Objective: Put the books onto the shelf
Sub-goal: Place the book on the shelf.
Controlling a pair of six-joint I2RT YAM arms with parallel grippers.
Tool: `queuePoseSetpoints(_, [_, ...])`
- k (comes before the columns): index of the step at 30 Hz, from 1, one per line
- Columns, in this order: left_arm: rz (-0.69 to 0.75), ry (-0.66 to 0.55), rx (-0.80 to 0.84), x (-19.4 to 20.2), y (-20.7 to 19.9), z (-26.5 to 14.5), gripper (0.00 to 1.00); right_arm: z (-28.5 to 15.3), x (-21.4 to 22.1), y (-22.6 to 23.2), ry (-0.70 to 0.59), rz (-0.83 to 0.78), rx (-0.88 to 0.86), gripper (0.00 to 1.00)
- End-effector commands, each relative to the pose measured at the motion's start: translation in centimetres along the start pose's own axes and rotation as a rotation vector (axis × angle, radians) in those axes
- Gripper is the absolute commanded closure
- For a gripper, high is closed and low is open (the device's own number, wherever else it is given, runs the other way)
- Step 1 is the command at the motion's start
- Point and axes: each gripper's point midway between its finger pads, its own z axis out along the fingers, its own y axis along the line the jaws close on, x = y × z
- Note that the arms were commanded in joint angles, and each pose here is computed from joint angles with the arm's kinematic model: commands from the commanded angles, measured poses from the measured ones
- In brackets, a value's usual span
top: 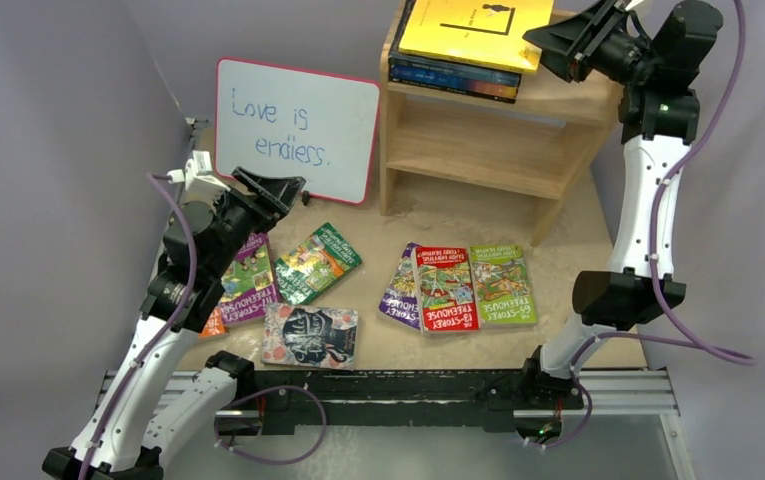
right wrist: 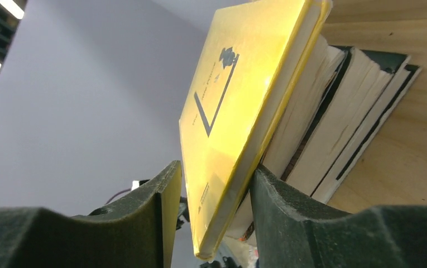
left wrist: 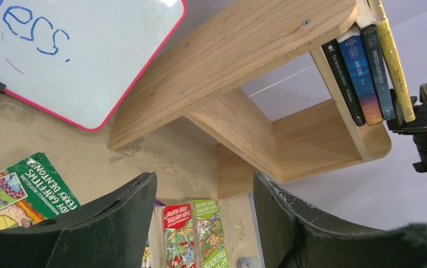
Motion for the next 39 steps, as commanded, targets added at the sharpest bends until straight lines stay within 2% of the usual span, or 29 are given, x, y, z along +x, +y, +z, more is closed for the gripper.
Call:
queuePoseSetpoints(1, [0.031,0.0,0.027,0.0,-0.3,0.0,0.37,-1.4,-1.3,0.5,-0.092,-0.178,0.106,0.49])
queuePoseSetpoints(6, [0.034,0.005,0.017,0.2,0.0,0.2,0.37,-2.2,-2.1,-2.6,-0.155,-0.227,0.26,0.45])
queuePoseSetpoints(11, [0.034,0.012,0.012,0.4,0.1,0.4,0.37,-3.3,-2.5,-4.9,-0.209,-0.264,0.382,0.47])
queuePoseSetpoints(18, [0.032,0.018,0.012,0.6,0.3,0.8,0.37,-2.9,-2.3,-4.8,-0.194,-0.284,0.35,0.63])
queuePoseSetpoints(22, [0.031,0.023,0.007,0.8,0.6,0.9,0.37,-2.7,-2.0,-4.1,-0.197,-0.272,0.305,0.65])
queuePoseSetpoints(27, [0.028,0.024,0.005,0.9,0.7,1.0,0.37,-2.4,-1.7,-3.1,-0.208,-0.255,0.259,0.62])
queuePoseSetpoints(30, [0.026,0.018,0.015,0.8,0.5,1.1,0.37,-2.3,-1.7,-2.5,-0.223,-0.263,0.245,0.64])
queuePoseSetpoints(35, [0.023,-0.03,0.106,-0.9,-2.3,2.1,0.37,-1.6,-1.4,-1.8,-0.247,-0.276,0.234,0.7])
queuePoseSetpoints(39, [0.045,-0.093,0.217,-3.6,-6.4,3.9,0.37,-1.0,-1.3,-1.4,-0.283,-0.291,0.239,0.72])
